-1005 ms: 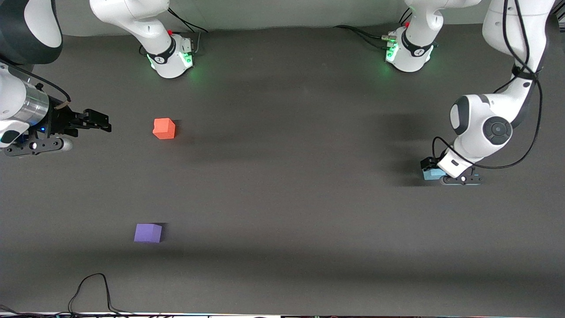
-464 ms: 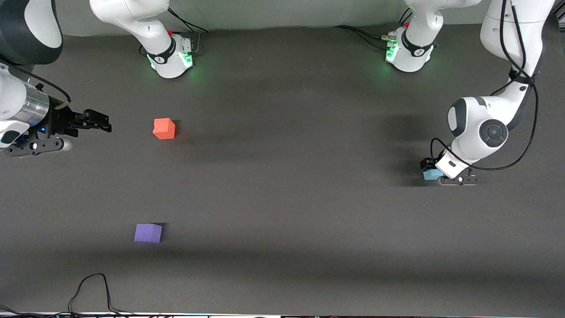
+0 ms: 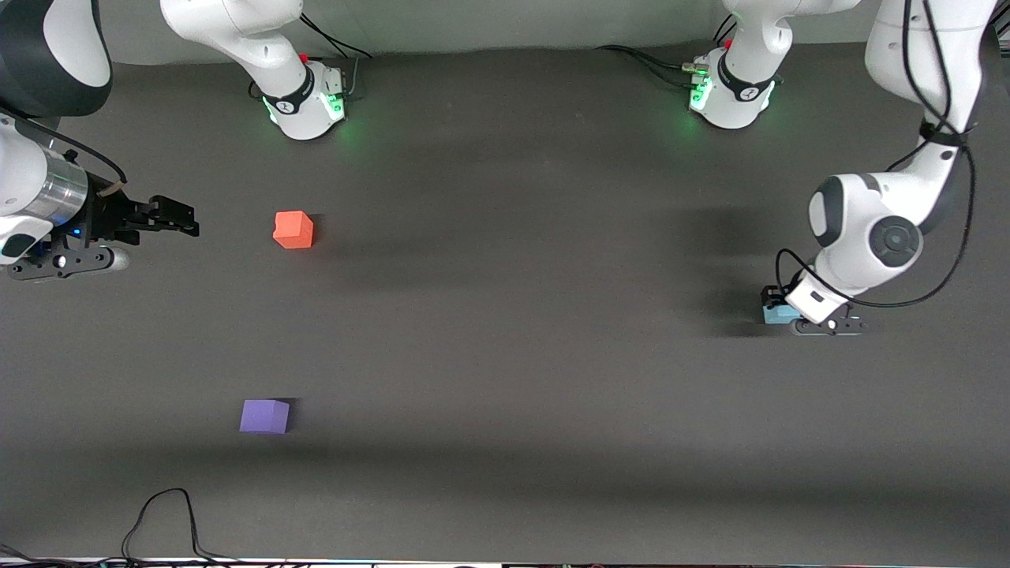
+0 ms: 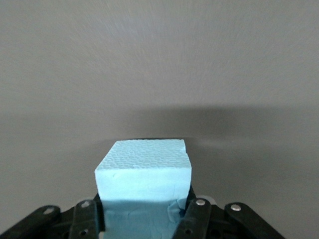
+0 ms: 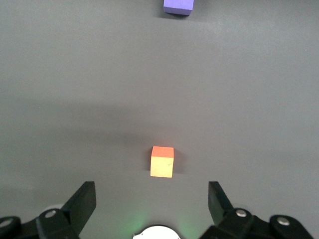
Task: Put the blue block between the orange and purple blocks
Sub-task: 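Carry the blue cube with the left gripper toward the table middle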
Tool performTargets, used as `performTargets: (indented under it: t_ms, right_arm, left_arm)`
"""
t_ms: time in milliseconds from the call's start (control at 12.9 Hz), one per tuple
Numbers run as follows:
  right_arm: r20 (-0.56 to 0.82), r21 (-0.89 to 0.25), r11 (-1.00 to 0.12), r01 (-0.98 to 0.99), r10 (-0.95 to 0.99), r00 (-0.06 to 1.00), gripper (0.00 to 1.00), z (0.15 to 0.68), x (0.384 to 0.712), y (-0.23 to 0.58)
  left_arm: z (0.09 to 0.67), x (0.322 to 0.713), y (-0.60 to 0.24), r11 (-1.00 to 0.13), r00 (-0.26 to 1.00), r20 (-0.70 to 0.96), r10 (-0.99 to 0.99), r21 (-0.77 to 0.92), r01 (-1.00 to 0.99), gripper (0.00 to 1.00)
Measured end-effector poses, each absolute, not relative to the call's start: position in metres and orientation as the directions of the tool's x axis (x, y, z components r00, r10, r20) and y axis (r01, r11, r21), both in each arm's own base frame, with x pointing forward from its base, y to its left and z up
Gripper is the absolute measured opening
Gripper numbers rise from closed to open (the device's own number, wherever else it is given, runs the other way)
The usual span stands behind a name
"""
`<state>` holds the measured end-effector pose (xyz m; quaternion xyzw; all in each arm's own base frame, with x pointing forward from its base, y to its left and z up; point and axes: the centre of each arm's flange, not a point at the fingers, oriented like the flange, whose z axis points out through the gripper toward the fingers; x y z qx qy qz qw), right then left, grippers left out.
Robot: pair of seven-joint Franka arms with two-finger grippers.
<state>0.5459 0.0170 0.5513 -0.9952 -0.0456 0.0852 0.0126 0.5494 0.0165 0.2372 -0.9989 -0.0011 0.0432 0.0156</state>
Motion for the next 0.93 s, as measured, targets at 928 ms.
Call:
performTargets:
  t_ms: [928]
  right_arm:
    - [-0.182,-0.032,-0.995,0.097,0.101,0.978,1.0,0.544,0.546,0.022]
  left_arm:
    - [0.473,0.574,-0.257,-0.975,0.97,-0.104,0.219,-0.063,0.214,0.53]
